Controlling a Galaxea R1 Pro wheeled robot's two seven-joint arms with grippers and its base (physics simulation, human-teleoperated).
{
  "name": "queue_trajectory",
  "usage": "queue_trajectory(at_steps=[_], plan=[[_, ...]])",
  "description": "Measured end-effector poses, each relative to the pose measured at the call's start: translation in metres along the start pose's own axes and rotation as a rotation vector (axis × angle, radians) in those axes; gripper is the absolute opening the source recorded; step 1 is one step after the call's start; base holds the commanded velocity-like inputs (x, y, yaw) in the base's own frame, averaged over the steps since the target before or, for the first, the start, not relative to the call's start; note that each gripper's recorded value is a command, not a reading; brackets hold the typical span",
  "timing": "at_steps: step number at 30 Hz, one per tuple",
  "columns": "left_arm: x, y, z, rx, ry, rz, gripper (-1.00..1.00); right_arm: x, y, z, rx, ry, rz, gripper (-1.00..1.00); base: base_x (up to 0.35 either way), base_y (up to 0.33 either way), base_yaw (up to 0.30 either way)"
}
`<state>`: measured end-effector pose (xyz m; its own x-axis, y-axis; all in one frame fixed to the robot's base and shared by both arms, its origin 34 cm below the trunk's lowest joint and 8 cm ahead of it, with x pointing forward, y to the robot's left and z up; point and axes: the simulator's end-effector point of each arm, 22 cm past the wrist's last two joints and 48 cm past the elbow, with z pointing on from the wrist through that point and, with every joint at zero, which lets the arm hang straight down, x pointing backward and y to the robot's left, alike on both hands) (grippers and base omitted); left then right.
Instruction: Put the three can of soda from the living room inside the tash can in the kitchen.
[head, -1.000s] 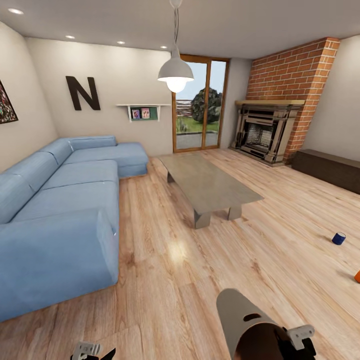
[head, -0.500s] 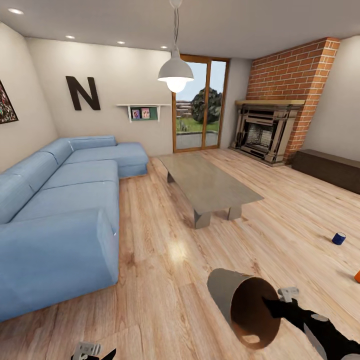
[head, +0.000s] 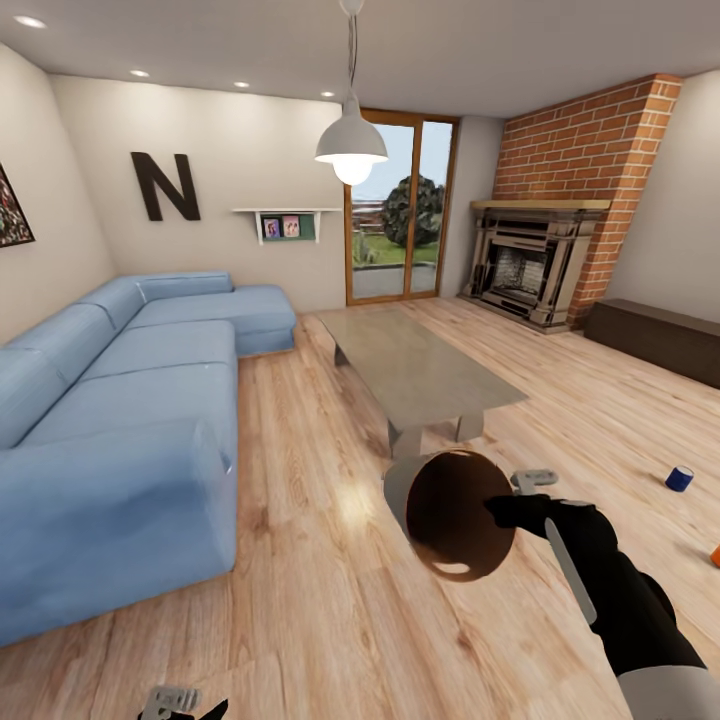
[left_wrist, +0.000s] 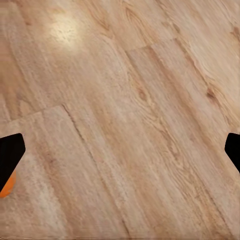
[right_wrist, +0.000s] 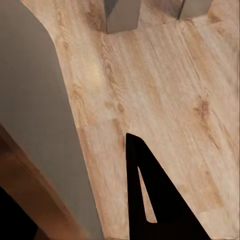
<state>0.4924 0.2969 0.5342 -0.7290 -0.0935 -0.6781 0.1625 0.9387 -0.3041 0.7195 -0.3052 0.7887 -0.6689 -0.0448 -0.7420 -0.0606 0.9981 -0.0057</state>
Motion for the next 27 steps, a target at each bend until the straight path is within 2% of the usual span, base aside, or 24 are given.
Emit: queue_trajectory(at_steps=[2, 4, 6, 7, 8, 11, 12, 15, 18, 21, 26, 27], plan=[[-0.028, 0.020, 0.009, -0.018, 0.084, -0.061, 1.00, 0.001, 0.011, 0.001, -0.029, 0.009, 0.010, -1.00, 0.092, 0.000, 0.000], [-0.057, 0.033, 0.013, -0.030, 0.129, -0.098, 1.00, 0.001, 0.015, 0.000, -0.043, 0.009, 0.017, -1.00, 0.059, 0.000, 0.000], [-0.093, 0.045, 0.015, -0.042, 0.162, -0.133, 1.00, 0.002, 0.011, 0.001, -0.021, 0.012, -0.001, -1.00, 0.047, 0.000, 0.000], [-0.125, 0.060, 0.011, -0.061, 0.186, -0.161, 1.00, 0.002, 0.011, 0.001, -0.018, 0.013, -0.004, -1.00, 0.072, 0.000, 0.000], [-0.156, 0.069, 0.009, -0.070, 0.171, -0.173, 1.00, 0.002, 0.013, 0.001, -0.024, 0.012, 0.000, -1.00, 0.095, 0.000, 0.000], [-0.207, 0.090, -0.003, -0.095, 0.143, -0.230, 1.00, 0.003, 0.017, 0.001, -0.036, 0.016, 0.004, -1.00, 0.160, 0.000, 0.000], [-0.226, 0.102, -0.010, -0.112, 0.124, -0.275, 1.00, 0.003, 0.017, 0.002, -0.031, 0.018, -0.004, -1.00, 0.233, 0.000, 0.000], [-0.233, 0.124, -0.019, -0.169, 0.126, -0.341, 1.00, 0.004, 0.019, 0.002, -0.032, 0.021, -0.013, -1.00, 0.244, 0.000, 0.000], [-0.218, 0.152, -0.032, -0.283, 0.186, -0.433, 1.00, 0.006, 0.026, 0.003, -0.037, 0.026, -0.031, -1.00, 0.086, 0.000, 0.000], [-0.220, 0.160, -0.037, -0.327, 0.204, -0.449, 1.00, 0.007, 0.028, 0.003, -0.040, 0.027, -0.037, -1.00, 0.028, 0.000, 0.000], [-0.212, 0.182, -0.051, -0.467, 0.269, -0.462, 1.00, 0.007, 0.030, 0.004, -0.042, 0.028, -0.041, -1.00, 0.007, 0.000, 0.000], [-0.212, 0.183, -0.052, -0.473, 0.271, -0.462, 1.00, 0.007, 0.030, 0.004, -0.042, 0.028, -0.041, -1.00, 0.002, 0.000, 0.000]])
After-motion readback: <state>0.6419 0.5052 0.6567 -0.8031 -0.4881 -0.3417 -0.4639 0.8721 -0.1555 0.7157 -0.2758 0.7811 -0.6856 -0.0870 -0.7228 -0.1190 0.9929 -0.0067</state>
